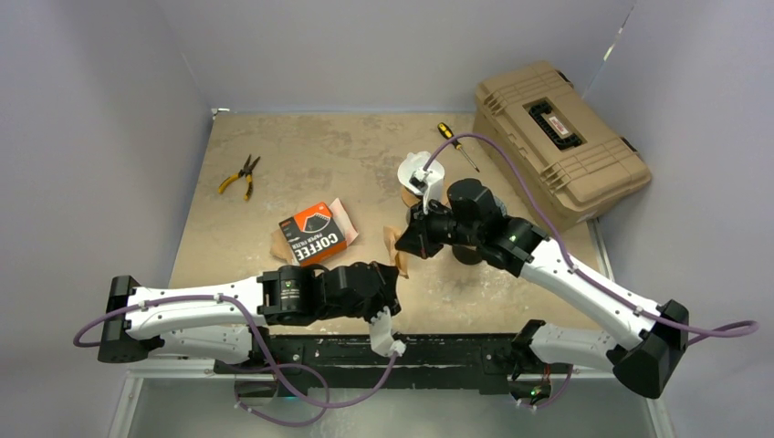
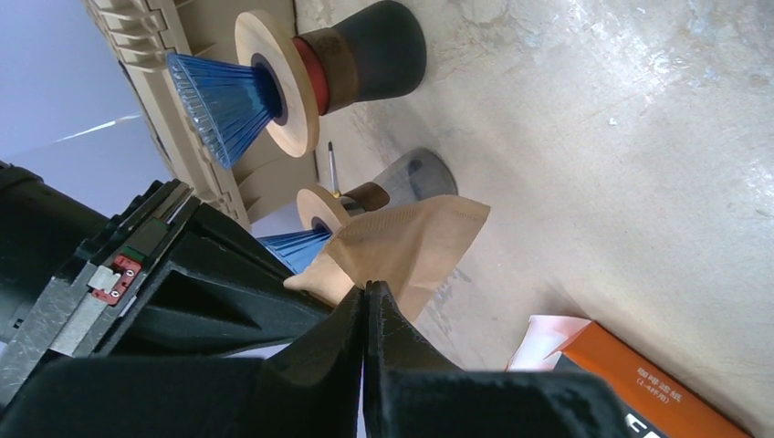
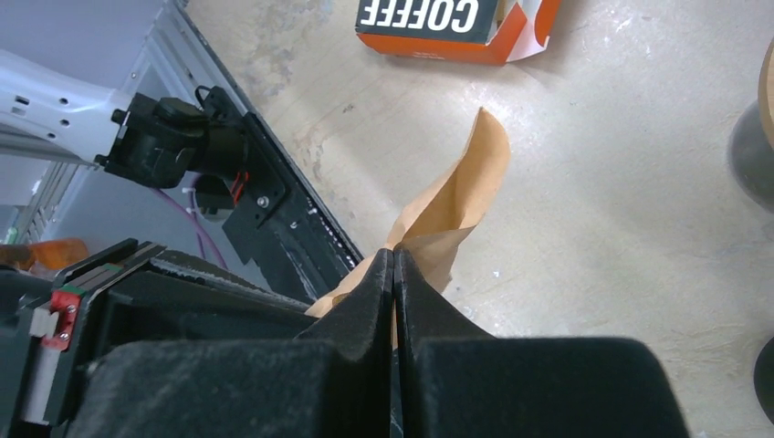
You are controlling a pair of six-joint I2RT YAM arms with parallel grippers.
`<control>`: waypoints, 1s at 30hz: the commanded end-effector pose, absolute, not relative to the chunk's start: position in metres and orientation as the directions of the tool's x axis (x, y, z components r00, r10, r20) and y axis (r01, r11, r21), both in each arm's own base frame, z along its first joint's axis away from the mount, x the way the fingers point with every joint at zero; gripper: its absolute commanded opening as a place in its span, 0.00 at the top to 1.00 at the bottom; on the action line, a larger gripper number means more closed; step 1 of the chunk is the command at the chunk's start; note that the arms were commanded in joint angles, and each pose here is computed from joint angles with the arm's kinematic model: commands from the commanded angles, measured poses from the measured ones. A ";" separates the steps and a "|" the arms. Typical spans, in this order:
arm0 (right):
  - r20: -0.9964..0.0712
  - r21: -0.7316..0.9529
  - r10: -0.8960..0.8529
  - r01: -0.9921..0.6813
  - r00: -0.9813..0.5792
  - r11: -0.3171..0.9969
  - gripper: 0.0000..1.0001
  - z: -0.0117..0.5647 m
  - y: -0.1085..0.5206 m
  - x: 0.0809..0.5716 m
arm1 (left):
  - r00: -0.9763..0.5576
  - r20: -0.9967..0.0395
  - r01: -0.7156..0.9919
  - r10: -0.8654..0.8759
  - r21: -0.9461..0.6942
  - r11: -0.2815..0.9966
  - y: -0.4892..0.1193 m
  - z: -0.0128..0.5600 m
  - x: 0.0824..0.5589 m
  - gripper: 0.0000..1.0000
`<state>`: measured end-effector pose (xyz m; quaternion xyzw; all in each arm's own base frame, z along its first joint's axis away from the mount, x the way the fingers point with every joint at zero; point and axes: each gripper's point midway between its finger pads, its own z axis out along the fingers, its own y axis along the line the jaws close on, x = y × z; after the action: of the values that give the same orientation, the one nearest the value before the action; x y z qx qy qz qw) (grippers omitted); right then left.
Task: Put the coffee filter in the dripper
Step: Place the coffee filter in the coffee dripper.
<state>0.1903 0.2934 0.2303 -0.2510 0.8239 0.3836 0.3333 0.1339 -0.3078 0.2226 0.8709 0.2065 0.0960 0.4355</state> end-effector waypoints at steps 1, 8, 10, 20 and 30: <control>-0.791 0.462 -0.097 -0.694 -0.604 0.552 1.00 0.264 0.294 0.190 | 0.877 -0.088 0.310 0.472 0.855 -0.416 -0.319 0.250 0.136 0.92; -0.814 0.444 -0.063 -0.690 -0.577 0.572 1.00 0.278 0.289 0.196 | 0.821 -0.375 0.449 0.431 0.890 -0.082 -0.332 0.302 0.130 0.13; -0.822 0.435 -0.053 -0.686 -0.567 0.582 1.00 0.282 0.287 0.198 | 0.771 -0.499 0.524 0.396 0.850 0.053 -0.332 0.321 0.128 0.09; -0.878 0.371 0.054 -0.603 -0.476 0.706 1.00 0.321 0.260 0.224 | 0.289 -0.957 0.648 -0.005 0.191 0.738 -0.284 0.407 0.164 0.01; -0.867 0.371 0.103 -0.493 -0.487 0.787 1.00 0.326 0.219 0.259 | -0.101 -0.968 0.455 -0.231 -0.251 0.854 -0.280 0.409 0.188 0.01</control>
<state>0.2464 0.2392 0.3131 -0.1404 0.8077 0.3145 0.4786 0.1805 -0.2898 0.4010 0.2079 0.6529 -0.2125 0.6966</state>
